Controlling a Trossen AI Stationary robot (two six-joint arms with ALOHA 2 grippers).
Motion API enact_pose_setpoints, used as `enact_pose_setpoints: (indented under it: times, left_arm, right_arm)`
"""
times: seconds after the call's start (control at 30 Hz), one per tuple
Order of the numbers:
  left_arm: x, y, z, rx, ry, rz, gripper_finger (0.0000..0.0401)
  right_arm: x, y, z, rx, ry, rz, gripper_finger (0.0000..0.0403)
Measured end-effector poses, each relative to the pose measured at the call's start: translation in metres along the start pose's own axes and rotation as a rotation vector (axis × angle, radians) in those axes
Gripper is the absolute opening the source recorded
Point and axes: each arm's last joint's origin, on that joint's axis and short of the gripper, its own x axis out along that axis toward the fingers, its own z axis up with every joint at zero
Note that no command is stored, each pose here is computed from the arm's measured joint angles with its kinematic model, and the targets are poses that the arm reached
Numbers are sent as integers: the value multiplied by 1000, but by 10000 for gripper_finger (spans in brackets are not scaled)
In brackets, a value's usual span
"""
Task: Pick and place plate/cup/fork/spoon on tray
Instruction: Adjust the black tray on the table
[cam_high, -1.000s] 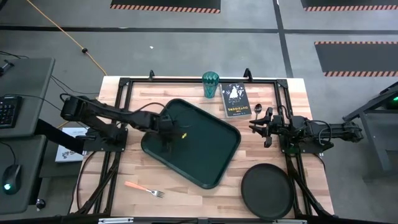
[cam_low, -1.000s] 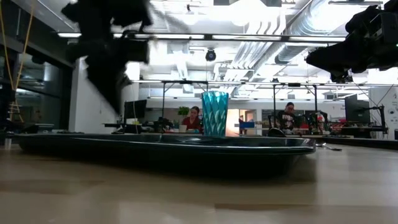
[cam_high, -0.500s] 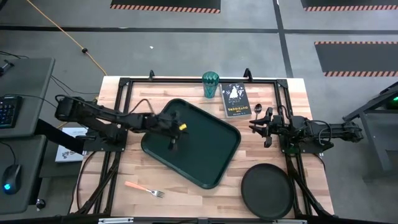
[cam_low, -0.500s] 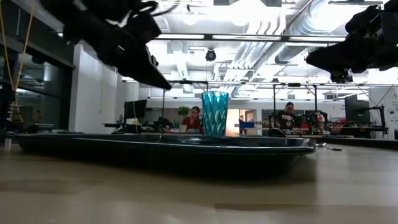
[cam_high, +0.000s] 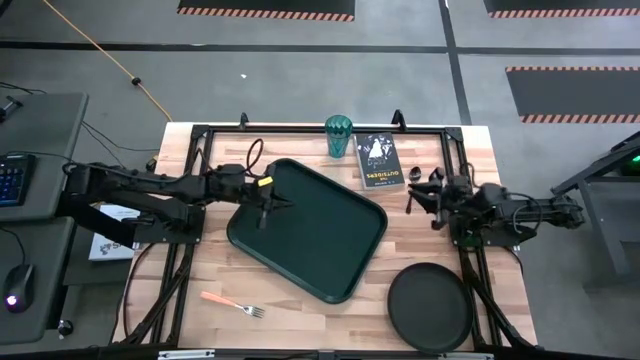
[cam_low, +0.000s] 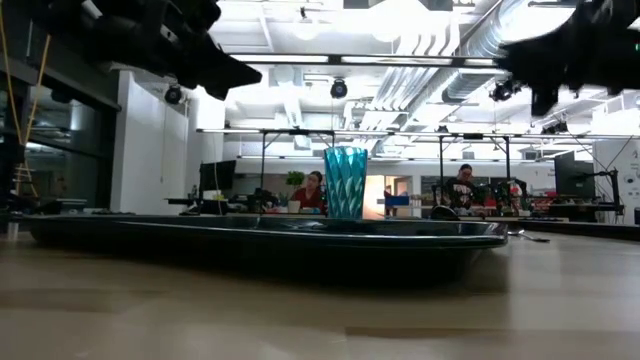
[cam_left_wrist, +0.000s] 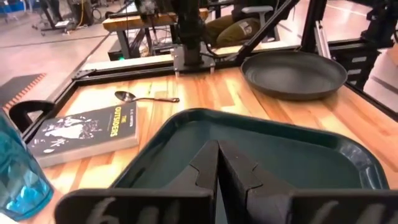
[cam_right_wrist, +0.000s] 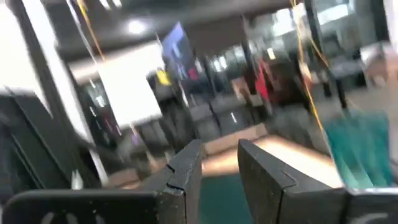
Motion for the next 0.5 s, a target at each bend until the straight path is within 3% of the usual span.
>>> enact_pose_setpoints:
  times: [0.13, 0.2, 0.3, 0.5]
  left_arm:
    - [0, 0, 0, 10, 4, -1, 0]
    - [0, 0, 0, 10, 4, -1, 0]
    - [0, 0, 0, 9, 3, -1, 0]
    - [0, 0, 1, 4, -13, 4, 0]
  right_arm:
    - [1, 13, 21, -86, -200, 299, 97]
    - [2, 18, 27, -148, -280, 394, 97]
    - [12, 20, 22, -168, -247, 384, 97]
    - [51, 23, 13, -74, -40, 203, 97]
